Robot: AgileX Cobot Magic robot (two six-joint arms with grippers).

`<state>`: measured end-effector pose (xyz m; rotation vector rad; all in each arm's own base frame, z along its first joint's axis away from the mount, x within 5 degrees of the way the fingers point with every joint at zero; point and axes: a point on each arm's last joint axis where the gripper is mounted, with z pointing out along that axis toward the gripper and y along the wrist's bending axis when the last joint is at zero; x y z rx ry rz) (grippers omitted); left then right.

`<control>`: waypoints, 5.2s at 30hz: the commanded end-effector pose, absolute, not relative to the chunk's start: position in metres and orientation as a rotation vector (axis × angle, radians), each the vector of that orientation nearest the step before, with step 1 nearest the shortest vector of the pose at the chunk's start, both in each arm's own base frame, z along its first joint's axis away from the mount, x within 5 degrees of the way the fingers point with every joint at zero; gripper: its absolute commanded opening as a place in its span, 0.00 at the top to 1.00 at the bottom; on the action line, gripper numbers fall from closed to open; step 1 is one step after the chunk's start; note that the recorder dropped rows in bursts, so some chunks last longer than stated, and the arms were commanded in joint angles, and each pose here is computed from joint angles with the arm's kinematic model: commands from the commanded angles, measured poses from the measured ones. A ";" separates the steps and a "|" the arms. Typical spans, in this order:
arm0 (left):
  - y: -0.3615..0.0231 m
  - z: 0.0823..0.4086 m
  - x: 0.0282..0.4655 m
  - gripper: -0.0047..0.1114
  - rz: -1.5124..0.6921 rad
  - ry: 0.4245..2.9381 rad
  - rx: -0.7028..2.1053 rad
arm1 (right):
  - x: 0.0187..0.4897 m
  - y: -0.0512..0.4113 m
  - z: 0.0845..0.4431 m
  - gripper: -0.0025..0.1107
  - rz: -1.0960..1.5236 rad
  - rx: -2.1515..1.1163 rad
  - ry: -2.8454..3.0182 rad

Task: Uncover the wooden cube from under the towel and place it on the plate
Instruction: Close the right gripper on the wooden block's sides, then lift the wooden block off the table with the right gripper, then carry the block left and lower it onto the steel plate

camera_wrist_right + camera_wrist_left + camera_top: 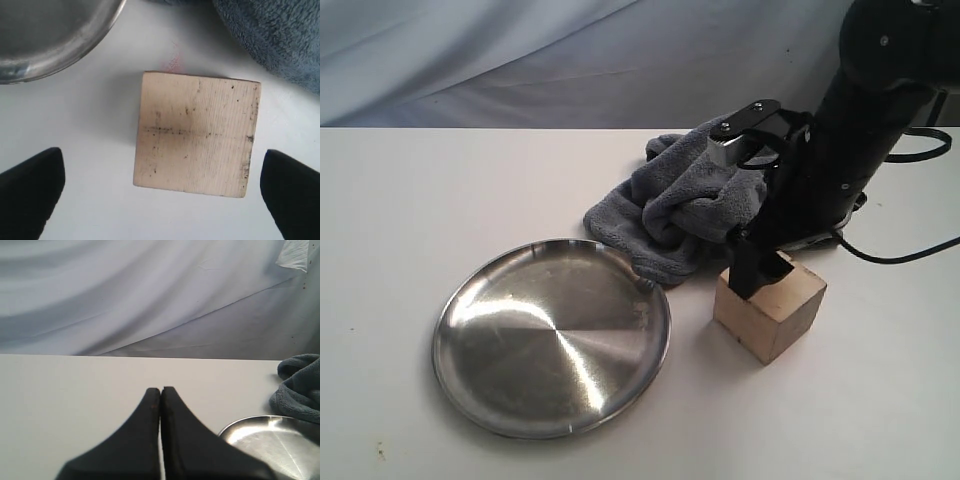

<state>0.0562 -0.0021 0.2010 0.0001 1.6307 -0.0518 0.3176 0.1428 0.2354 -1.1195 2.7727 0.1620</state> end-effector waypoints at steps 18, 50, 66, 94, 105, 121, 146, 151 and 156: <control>-0.002 0.200 0.056 0.95 -0.052 1.631 0.000 | 0.332 0.143 0.191 0.12 0.052 -1.159 2.870; -0.002 0.200 0.056 0.95 -0.054 1.631 -0.001 | 0.332 0.140 0.215 0.12 -0.005 -1.214 2.722; -0.002 0.200 0.056 0.95 -0.052 1.631 0.001 | 0.341 0.142 0.181 0.12 -0.025 -1.257 2.785; -0.002 0.200 0.056 0.95 -0.054 1.631 -0.001 | 0.334 0.149 0.192 0.98 0.124 -1.220 2.801; -0.002 0.200 0.056 0.95 -0.054 1.631 -0.001 | 0.311 0.197 0.317 0.98 0.516 -1.208 2.464; -0.002 0.200 0.056 0.95 -0.054 1.631 -0.001 | 0.320 0.327 0.219 0.98 0.202 -1.599 2.434; -0.002 0.200 0.056 0.95 -0.054 1.631 -0.001 | 0.326 0.330 0.161 0.41 0.135 -1.611 2.607; -0.002 0.200 0.056 0.95 -0.054 1.631 -0.001 | 0.327 0.328 0.161 0.32 0.096 -1.644 2.598; -0.002 0.200 0.056 0.95 -0.054 1.631 -0.001 | 0.323 0.332 0.161 0.15 0.083 -1.658 2.584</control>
